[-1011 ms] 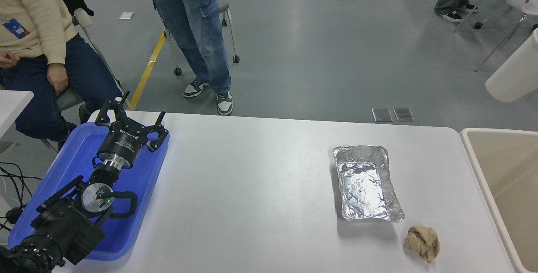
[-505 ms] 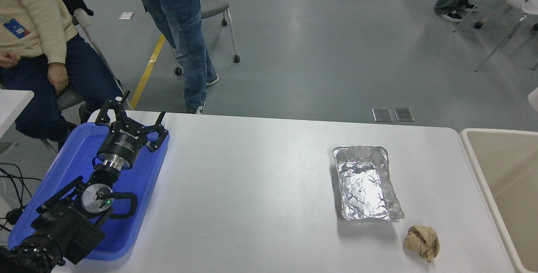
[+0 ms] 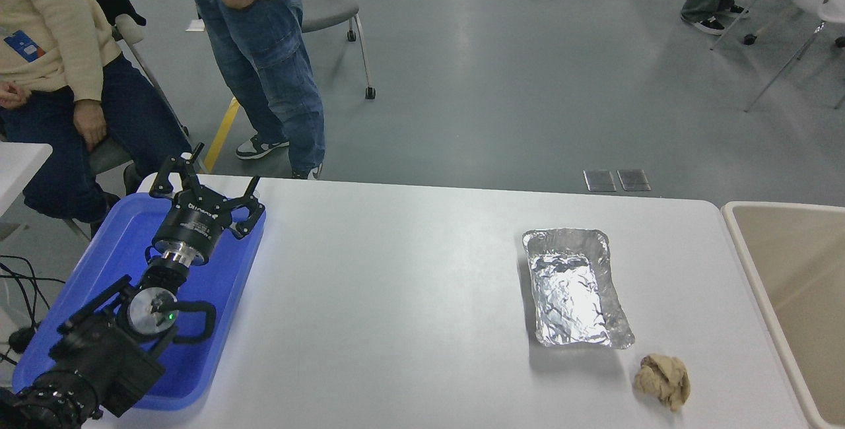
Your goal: Pick up paper cup place in dustbin
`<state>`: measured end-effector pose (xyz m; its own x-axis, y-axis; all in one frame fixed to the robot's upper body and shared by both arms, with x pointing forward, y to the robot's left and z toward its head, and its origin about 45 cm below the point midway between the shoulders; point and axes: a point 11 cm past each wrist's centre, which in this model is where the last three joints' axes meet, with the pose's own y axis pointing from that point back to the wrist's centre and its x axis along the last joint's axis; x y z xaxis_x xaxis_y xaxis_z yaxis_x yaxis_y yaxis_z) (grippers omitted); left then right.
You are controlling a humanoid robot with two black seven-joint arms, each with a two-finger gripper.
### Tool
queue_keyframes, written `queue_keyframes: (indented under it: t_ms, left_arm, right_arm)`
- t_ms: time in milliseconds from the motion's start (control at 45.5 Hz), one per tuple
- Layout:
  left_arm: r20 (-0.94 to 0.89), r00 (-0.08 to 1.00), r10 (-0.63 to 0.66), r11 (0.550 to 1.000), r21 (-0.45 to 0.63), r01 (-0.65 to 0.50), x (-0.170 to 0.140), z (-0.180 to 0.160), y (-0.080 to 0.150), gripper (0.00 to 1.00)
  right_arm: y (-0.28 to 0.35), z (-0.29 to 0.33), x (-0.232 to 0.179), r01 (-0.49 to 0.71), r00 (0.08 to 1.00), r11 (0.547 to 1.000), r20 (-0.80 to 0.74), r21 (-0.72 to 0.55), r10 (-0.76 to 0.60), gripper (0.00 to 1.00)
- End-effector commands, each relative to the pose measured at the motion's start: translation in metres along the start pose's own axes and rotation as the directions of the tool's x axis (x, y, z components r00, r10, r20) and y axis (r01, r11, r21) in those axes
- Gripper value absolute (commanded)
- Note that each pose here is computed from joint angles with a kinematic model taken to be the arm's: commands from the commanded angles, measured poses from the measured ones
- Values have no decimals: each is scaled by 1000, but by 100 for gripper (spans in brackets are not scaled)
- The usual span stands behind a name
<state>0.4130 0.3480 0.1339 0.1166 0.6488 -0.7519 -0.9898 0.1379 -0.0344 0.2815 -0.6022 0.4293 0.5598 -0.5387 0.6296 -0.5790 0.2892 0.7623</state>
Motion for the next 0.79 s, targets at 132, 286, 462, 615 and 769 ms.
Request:
queue_keyframes:
  t_ms: [132, 286, 462, 615, 769]
  left_arm:
    - [0, 1000, 0, 1000, 0, 0, 0, 0, 0, 100]
    - [0, 1000, 0, 1000, 0, 0, 0, 0, 0, 100]
    - [0, 1000, 0, 1000, 0, 0, 0, 0, 0, 100]
    - [0, 1000, 0, 1000, 0, 0, 0, 0, 0, 100]
    - [0, 1000, 0, 1000, 0, 0, 0, 0, 0, 100]
  right_arm:
    - [-82, 39, -15, -6, 1000, 996, 29, -84, 9, 0]
    - [-107, 67, -28, -22, 998, 989, 61, -149, 32, 0]
    - [-141, 74, -44, -51, 996, 980, 64, -191, 64, 0]
    - [-173, 74, -68, -80, 994, 973, 53, -217, 93, 0]
    - [-190, 87, -97, -109, 991, 964, 45, -241, 123, 0]
